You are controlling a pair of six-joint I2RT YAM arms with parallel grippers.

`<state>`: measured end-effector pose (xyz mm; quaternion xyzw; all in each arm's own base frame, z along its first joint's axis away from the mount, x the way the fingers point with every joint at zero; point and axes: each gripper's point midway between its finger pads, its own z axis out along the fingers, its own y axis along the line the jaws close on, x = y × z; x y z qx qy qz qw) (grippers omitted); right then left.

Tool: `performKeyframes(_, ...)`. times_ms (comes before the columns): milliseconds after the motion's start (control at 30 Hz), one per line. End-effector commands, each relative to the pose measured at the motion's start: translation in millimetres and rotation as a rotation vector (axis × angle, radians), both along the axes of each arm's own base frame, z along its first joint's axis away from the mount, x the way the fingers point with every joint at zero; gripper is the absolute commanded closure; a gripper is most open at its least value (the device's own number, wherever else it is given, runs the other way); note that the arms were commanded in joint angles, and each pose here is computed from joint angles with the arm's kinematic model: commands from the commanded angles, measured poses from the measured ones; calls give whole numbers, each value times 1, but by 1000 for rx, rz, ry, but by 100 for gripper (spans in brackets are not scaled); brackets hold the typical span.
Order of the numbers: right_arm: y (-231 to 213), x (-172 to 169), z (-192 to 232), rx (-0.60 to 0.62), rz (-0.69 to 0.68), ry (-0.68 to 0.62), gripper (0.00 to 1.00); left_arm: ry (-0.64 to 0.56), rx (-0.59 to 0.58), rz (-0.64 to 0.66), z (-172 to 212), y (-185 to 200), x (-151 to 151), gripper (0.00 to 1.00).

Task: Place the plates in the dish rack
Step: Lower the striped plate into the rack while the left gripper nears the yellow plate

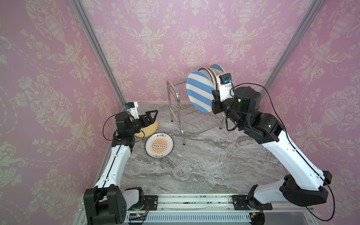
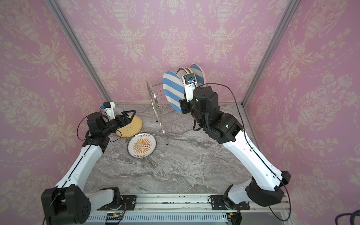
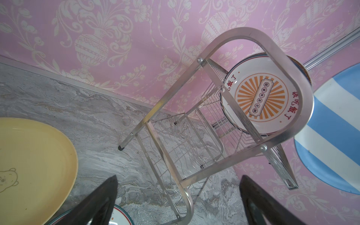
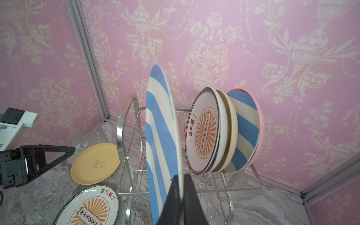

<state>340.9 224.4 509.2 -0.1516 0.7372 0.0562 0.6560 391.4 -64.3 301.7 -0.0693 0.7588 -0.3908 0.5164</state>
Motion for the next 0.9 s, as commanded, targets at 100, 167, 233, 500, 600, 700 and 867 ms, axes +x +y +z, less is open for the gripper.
performKeyframes(100, 8, 30, 36, 1, -47, -117, 100, -118, 17, -182, 33, -37, 3, 1)
performKeyframes(167, 9, 39, 39, 8, -60, -126, 100, -112, 26, -179, 28, -39, 4, 1)
performKeyframes(233, 9, 49, 39, 12, -69, -131, 100, -116, 32, -175, 27, -39, 4, 1)
performKeyframes(500, 6, 90, 25, -15, -132, -122, 100, -112, 35, -218, 26, -45, 3, 1)
performKeyframes(600, 7, 100, 17, -29, -142, -107, 100, -112, 38, -229, 26, -46, 3, 1)
performKeyframes(700, 7, 108, 9, -41, -154, -93, 100, -111, 35, -242, 27, -48, 4, 1)
performKeyframes(867, 3, 118, -2, -33, -165, -68, 100, -107, 32, -261, 25, -50, 5, 1)
